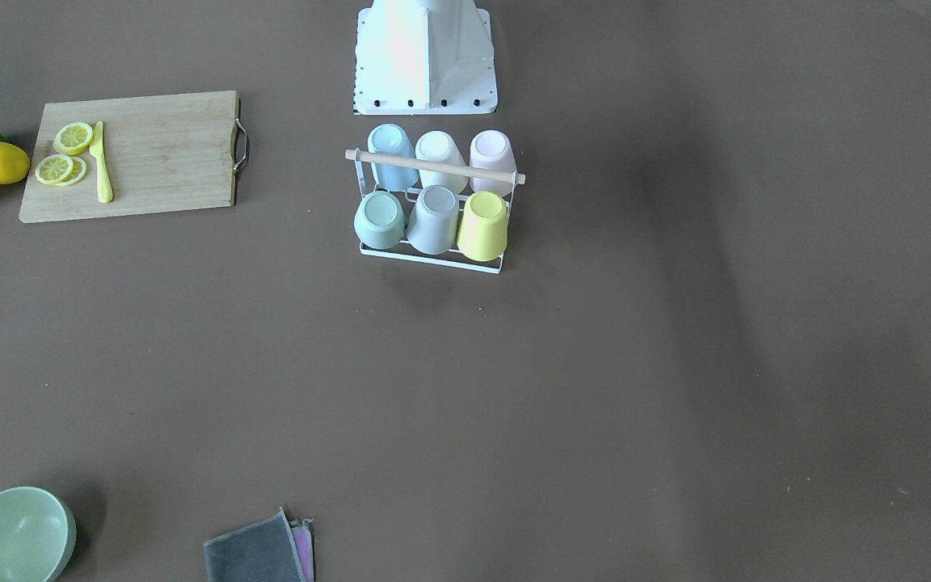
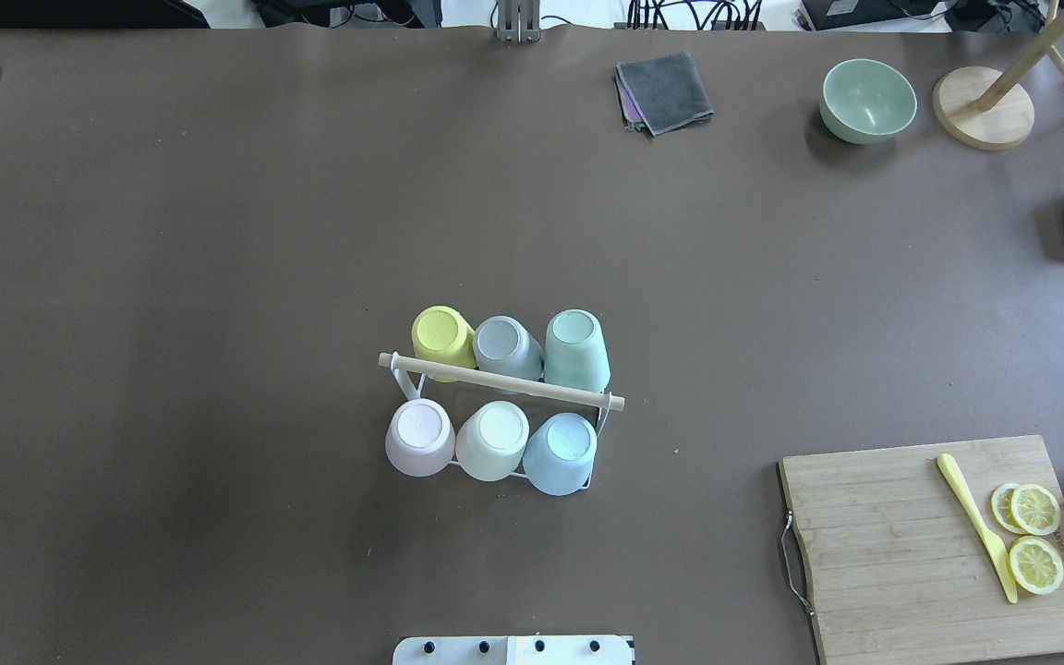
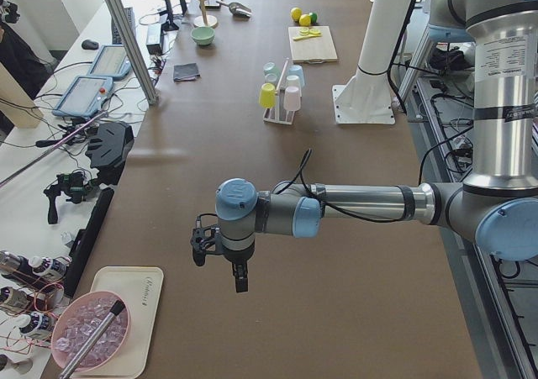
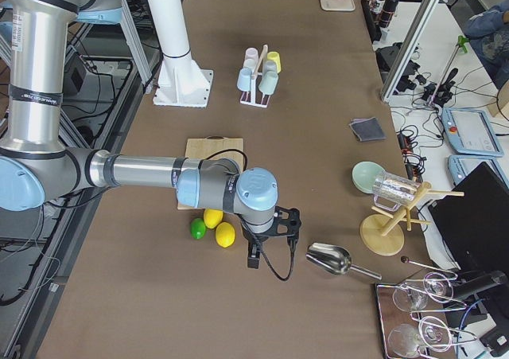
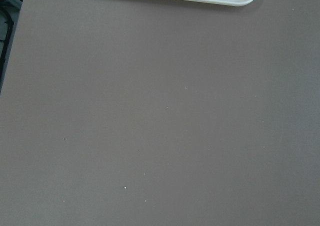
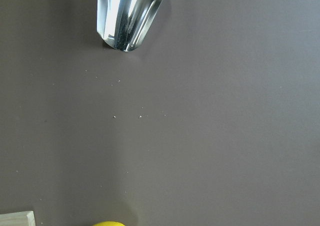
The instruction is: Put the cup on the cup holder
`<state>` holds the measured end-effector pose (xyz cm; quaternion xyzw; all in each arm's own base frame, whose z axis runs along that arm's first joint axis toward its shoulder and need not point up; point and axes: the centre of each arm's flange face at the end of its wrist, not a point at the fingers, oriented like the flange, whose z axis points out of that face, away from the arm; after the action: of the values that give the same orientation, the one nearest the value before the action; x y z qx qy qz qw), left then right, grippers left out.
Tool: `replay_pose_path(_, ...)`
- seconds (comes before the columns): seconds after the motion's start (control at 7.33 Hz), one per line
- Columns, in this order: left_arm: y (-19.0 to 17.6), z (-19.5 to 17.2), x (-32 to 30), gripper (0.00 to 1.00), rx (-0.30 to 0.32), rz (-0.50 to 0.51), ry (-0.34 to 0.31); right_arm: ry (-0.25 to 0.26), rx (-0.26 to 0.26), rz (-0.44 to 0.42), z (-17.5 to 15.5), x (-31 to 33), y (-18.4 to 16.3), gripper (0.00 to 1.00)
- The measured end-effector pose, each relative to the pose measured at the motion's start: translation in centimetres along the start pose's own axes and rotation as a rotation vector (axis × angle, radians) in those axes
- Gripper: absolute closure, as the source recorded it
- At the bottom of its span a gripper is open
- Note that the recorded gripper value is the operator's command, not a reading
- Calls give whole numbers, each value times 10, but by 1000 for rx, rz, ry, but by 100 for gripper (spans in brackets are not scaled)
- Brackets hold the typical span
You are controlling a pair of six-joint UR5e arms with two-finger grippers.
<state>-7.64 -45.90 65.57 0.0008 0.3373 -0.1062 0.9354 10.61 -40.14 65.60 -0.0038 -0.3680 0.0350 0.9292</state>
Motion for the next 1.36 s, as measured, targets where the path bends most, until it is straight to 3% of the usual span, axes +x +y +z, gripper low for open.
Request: replay_pose_path(1.36, 1, 0, 0, 2, -1, -1, 1, -3, 3, 21, -1, 9, 7, 0)
